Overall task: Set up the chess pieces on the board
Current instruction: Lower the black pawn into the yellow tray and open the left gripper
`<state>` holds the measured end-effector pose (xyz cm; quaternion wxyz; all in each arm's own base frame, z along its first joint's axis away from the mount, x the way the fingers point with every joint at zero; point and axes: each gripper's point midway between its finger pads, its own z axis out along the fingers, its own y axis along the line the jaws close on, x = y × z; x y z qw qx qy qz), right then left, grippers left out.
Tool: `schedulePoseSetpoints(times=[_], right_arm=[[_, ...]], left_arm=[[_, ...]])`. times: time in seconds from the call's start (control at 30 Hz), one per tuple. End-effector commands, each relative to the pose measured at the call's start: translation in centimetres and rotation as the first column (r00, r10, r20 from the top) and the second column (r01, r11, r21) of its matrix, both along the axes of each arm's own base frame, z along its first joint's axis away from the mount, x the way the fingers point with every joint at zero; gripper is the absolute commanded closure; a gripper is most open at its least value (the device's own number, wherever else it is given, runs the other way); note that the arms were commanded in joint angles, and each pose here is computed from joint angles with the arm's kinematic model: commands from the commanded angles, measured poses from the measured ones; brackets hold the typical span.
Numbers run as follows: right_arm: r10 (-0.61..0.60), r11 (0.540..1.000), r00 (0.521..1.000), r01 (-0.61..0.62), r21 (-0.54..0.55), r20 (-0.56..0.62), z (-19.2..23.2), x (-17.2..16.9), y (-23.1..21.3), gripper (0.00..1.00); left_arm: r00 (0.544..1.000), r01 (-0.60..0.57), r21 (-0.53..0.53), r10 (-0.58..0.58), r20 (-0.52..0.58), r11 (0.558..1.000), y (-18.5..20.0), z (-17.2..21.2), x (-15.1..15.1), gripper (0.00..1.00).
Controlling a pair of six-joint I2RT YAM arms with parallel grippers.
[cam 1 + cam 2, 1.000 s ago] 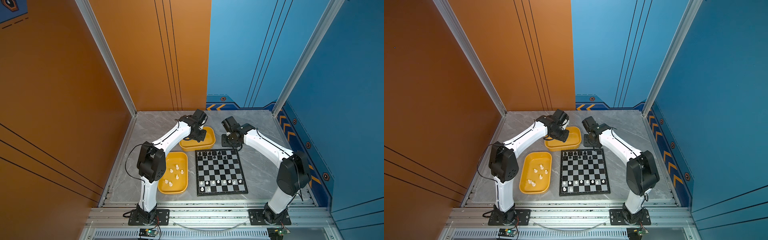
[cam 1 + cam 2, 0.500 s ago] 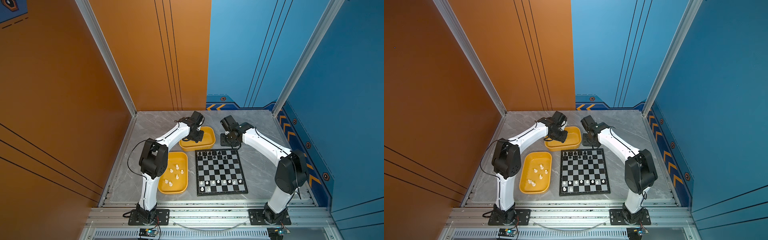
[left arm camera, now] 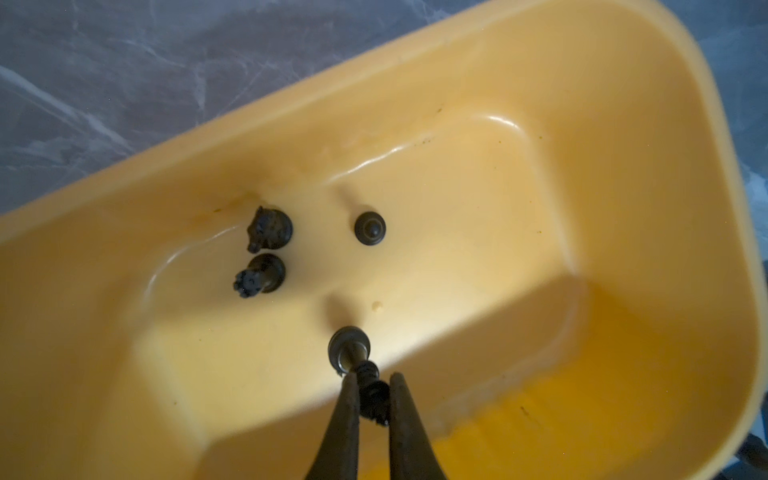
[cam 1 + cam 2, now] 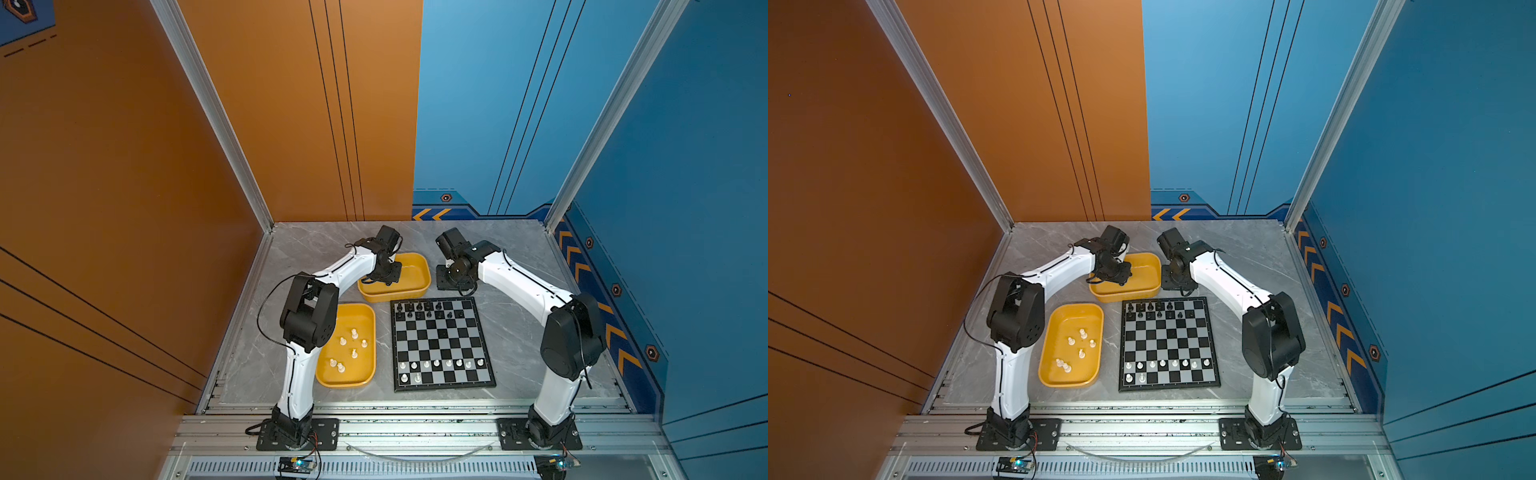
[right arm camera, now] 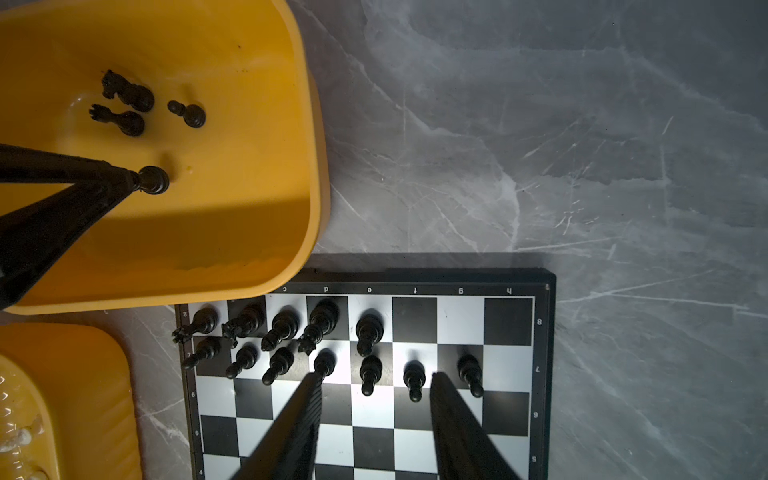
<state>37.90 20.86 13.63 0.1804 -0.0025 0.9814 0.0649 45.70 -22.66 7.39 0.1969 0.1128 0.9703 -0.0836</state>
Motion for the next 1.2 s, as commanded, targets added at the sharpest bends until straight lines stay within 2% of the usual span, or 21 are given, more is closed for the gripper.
schedulePoseSetpoints(times=[0.0,0.47,0.7,1.17], right_arm=[[0.024,0.999,0.999,-0.025,-0.022,-0.032,-0.3,-0.3,0.1,0.53],[0.012,1.0,0.999,-0.014,-0.028,-0.047,-0.6,-0.1,0.2,0.51],[0.007,1.0,0.999,-0.008,-0.028,-0.046,-0.5,-0.1,0.3,0.48],[0.026,0.999,0.998,-0.028,-0.036,-0.06,-0.7,-0.5,0.7,0.48]], left_arm=[[1.0,-0.009,0.001,0.009,-0.006,1.0,0.7,-1.2,0.6,1.0],[0.999,-0.012,-0.041,0.011,-0.037,0.999,0.9,-1.9,0.9,0.95],[0.999,-0.013,-0.058,0.01,-0.049,0.998,1.1,-2.2,0.8,0.83],[1.0,-0.001,-0.089,-0.001,-0.03,0.996,0.8,-0.9,1.1,0.73]])
